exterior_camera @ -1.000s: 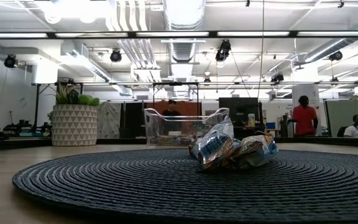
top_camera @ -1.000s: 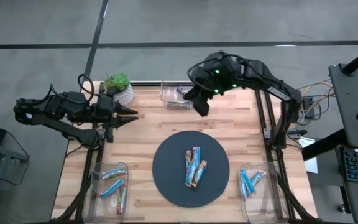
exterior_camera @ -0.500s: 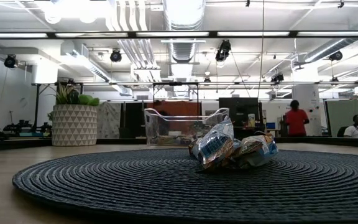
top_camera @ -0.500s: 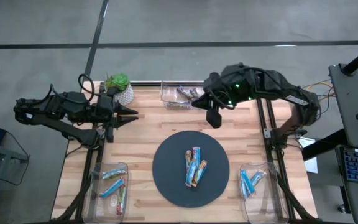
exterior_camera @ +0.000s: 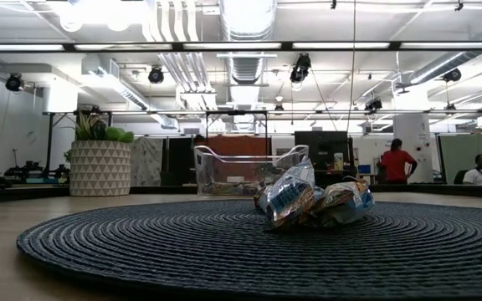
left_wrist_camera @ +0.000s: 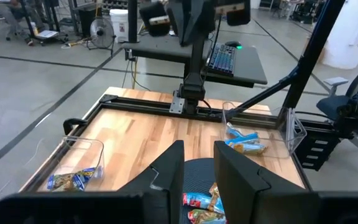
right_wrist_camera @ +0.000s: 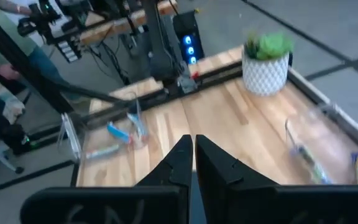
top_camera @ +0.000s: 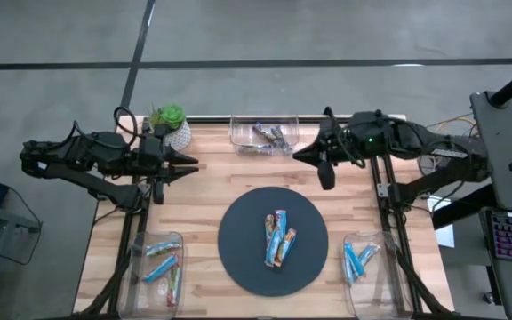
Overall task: Pick and place Granola Bars by type
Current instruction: Put the yellow granola bar into the bottom right transparent bin
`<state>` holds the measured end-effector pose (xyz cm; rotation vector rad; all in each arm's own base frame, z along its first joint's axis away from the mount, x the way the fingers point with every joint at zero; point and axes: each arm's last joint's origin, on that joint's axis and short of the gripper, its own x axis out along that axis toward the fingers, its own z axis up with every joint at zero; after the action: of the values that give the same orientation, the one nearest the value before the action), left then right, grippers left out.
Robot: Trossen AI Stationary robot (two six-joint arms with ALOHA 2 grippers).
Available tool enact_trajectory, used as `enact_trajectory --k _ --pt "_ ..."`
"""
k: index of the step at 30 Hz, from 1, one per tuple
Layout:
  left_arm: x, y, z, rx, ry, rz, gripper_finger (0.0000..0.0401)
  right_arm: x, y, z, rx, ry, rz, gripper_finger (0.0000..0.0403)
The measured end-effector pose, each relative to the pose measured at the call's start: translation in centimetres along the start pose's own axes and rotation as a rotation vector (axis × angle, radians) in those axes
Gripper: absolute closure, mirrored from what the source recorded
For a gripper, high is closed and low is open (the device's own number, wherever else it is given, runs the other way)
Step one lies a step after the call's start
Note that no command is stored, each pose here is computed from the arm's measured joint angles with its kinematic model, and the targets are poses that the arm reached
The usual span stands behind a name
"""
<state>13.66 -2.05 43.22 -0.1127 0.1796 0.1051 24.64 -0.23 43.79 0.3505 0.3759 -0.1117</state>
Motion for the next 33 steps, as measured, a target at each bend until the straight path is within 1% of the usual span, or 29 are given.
enact_trajectory --k 3,6,11,15,19,26,30,33 --pt "0.4 -0.1 -0.1 0.017 0.010 0.002 0.0330 0.0 -0.2 -1.9 -0.004 0.041 0.003 0.0390" --pt "1.1 -0.3 -0.2 0.036 0.030 0.005 0.0330 0.1 -0.2 -3.7 -0.022 0.061 0.033 0.0390" --pt "2.4 -0.7 -0.6 0.056 0.067 0.010 0.0330 0.9 0.1 -6.2 -0.031 0.009 0.100 0.0390" --pt "3.6 -1.0 -0.8 0.064 0.084 0.012 0.0330 1.3 0.0 -7.9 0.014 -0.038 0.147 0.0390" --pt "4.7 -1.4 -0.7 0.062 0.072 0.010 0.0330 1.5 0.1 -9.4 0.019 -0.080 0.193 0.0390" --pt "6.1 -1.8 -0.9 0.071 0.082 0.009 0.0330 1.7 0.3 -10.9 0.036 -0.089 0.233 0.0390" --pt "6.9 -2.1 -1.3 0.080 0.109 -0.018 0.0330 1.5 0.4 -11.0 0.034 -0.088 0.245 0.0390" --pt "8.0 -2.5 -1.8 0.109 0.147 -0.060 0.0330 1.3 0.5 -11.0 0.034 -0.091 0.247 0.0390"
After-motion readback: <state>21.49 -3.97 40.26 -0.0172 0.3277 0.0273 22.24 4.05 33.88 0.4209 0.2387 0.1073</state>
